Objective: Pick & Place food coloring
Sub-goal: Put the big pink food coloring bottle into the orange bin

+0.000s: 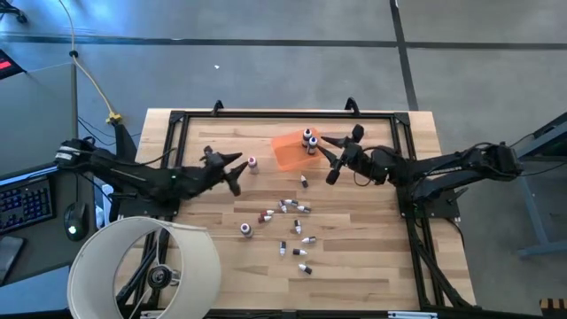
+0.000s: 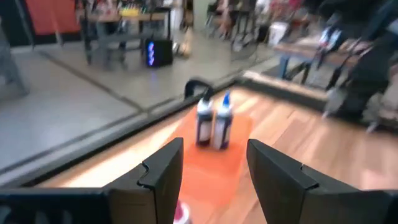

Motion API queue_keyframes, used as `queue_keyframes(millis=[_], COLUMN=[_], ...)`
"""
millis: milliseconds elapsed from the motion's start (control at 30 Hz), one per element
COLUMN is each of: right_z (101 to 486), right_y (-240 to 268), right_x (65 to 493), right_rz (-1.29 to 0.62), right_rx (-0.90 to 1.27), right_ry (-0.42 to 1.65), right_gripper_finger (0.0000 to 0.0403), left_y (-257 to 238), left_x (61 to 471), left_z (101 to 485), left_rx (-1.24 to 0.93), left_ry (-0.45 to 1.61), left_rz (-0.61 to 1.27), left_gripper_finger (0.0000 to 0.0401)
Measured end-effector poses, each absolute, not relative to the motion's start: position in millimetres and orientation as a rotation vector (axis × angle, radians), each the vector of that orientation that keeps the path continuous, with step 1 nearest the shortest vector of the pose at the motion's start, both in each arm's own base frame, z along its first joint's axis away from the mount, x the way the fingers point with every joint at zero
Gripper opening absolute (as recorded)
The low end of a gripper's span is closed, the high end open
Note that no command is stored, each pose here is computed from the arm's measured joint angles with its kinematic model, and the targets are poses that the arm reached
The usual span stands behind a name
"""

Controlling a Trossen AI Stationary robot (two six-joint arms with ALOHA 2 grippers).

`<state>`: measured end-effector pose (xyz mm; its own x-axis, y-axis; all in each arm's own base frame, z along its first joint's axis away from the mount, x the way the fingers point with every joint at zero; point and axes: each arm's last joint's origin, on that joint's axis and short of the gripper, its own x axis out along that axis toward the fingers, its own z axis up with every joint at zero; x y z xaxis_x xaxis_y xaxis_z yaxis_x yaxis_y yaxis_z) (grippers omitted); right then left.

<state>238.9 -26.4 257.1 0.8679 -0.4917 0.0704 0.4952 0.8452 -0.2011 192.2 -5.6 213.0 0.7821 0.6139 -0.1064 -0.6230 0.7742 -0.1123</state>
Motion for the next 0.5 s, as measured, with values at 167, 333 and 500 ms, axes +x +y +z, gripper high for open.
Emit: queue_keyframes(millis=[167, 333, 500], right_z=[257.3, 257.4, 257.4], right_y=[-26.4, -26.6, -26.8], right_x=[238.9, 238.8, 238.8], right_rz=[-0.522, -0.523, -0.523], right_rx=[-0.271, -0.277, -0.276], right_ry=[-0.003, -0.002, -0.003], right_gripper_finger=[0.0126, 0.0126, 0.0126], left_y=[12.4, 20.2, 26.6], left_x=[208.7, 219.1, 222.7], left_z=[184.6, 167.2, 160.1], left_rx=[-0.185, -0.143, -0.127], left_ry=[0.172, 0.233, 0.257], left_rz=[0.739, 0.764, 0.78], left_gripper_finger=[0.0175, 0.0175, 0.0175])
